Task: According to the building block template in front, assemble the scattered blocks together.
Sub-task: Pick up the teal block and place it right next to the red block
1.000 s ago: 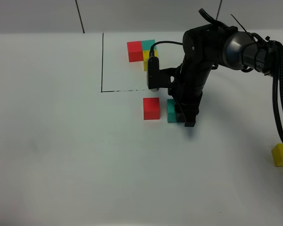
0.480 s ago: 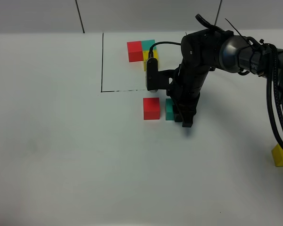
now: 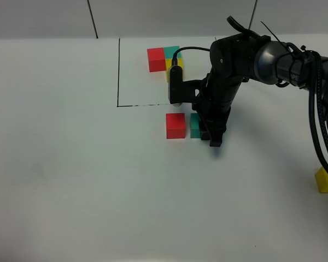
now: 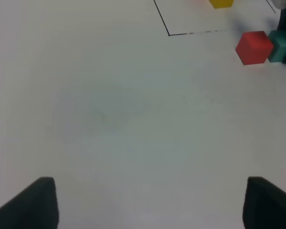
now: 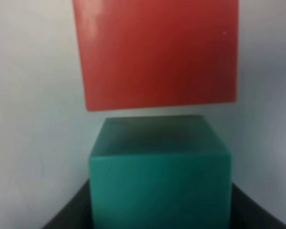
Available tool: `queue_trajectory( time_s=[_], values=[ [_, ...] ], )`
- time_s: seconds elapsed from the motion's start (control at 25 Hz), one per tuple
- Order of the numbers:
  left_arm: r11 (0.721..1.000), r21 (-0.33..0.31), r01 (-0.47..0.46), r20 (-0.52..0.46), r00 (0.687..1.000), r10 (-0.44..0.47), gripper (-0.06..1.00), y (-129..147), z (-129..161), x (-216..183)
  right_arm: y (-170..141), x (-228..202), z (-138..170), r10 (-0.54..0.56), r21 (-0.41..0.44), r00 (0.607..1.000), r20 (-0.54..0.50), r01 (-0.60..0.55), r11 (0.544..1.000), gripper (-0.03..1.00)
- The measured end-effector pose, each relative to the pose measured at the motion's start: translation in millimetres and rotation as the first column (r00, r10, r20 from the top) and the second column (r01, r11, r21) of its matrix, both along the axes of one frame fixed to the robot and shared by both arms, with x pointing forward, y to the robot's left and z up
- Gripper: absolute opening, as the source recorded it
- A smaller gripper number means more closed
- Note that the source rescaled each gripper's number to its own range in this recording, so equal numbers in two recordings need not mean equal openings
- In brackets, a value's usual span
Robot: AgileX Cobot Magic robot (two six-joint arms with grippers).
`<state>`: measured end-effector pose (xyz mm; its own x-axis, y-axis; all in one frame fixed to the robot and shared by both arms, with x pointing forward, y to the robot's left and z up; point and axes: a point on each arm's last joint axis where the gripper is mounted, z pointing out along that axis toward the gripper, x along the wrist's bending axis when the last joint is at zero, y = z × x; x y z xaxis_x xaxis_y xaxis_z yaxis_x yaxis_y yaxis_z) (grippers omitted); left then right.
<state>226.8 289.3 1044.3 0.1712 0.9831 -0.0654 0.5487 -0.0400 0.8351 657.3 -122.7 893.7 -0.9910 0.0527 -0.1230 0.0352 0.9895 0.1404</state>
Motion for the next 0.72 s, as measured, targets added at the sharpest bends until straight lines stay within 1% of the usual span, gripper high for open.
queue_trajectory(
  time_s=[0.24,0.72],
  values=[
    [1.0,0.0,0.0,0.0,1.0,0.0,0.74,0.0,0.0,0.0,6.6,-0.9,-0.7,0.014,0.003,1.0,0.012,-0.014,1.0,0.01],
    [1.0,0.0,0.0,0.0,1.0,0.0,0.74,0.0,0.0,0.0,6.9,-1.0,-1.2,0.012,0.006,1.0,0.009,-0.012,1.0,0.01]
  ],
)
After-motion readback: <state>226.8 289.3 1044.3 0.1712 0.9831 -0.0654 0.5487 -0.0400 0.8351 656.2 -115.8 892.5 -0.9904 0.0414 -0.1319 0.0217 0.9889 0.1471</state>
